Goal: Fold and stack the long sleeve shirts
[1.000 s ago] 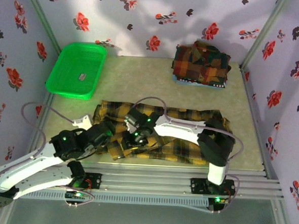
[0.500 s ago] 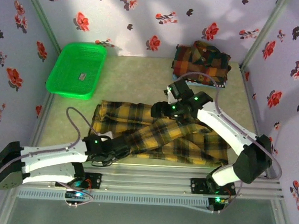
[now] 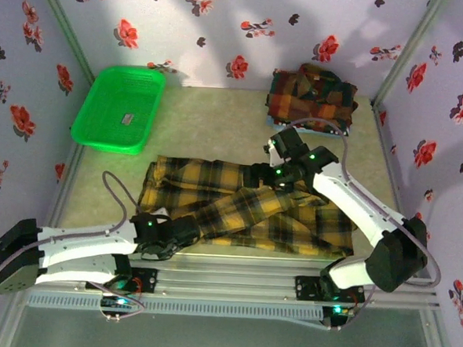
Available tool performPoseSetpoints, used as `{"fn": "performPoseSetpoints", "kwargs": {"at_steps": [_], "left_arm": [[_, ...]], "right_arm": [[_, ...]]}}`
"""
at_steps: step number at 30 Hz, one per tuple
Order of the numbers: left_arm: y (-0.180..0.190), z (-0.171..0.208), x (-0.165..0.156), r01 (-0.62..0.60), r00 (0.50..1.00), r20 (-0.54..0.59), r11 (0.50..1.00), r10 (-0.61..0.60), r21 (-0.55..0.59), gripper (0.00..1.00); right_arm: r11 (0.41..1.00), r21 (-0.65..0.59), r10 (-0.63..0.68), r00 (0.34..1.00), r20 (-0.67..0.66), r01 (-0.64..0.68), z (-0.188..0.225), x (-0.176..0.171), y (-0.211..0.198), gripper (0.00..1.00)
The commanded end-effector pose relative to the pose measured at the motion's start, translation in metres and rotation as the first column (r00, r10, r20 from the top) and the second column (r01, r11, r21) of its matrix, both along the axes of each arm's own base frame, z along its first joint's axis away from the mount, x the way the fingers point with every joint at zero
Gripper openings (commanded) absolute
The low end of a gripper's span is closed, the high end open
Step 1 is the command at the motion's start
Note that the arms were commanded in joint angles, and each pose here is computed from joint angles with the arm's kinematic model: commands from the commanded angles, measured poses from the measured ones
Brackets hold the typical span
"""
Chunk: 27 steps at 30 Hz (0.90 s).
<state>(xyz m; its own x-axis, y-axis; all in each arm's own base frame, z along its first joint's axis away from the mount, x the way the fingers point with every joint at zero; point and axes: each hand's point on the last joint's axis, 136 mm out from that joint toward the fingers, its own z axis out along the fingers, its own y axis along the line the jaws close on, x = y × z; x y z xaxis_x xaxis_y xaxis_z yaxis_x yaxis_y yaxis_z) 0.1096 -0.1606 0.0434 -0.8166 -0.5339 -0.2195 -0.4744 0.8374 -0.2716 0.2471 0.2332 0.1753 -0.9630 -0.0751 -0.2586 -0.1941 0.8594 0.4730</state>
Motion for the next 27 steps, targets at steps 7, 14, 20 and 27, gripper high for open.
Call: {"fn": "performPoseSetpoints", "kwargs": {"at_steps": [7,14,20,27], "left_arm": [[-0.002,0.024,0.030,-0.033,0.986,0.165,0.999,0.030,0.011,0.31],[0.001,0.055,0.029,0.037,0.982,0.185,0.998,-0.045,0.045,0.11],[0.011,0.135,0.047,0.159,0.932,0.288,0.962,-0.220,0.221,0.09],[0.018,0.176,0.075,0.248,0.851,0.371,0.907,-0.372,0.339,0.10]], "right_arm": [[1.000,0.007,0.015,1.000,-0.005,-0.015,0.001,-0.008,-0.009,0.87],[1.000,-0.006,0.000,1.000,-0.001,0.000,-0.001,-0.005,-0.018,0.89],[0.996,-0.031,-0.089,0.996,0.001,0.089,-0.008,0.007,-0.044,0.99],[0.971,-0.048,-0.233,0.972,0.010,0.233,-0.020,0.029,-0.083,0.99]]}}
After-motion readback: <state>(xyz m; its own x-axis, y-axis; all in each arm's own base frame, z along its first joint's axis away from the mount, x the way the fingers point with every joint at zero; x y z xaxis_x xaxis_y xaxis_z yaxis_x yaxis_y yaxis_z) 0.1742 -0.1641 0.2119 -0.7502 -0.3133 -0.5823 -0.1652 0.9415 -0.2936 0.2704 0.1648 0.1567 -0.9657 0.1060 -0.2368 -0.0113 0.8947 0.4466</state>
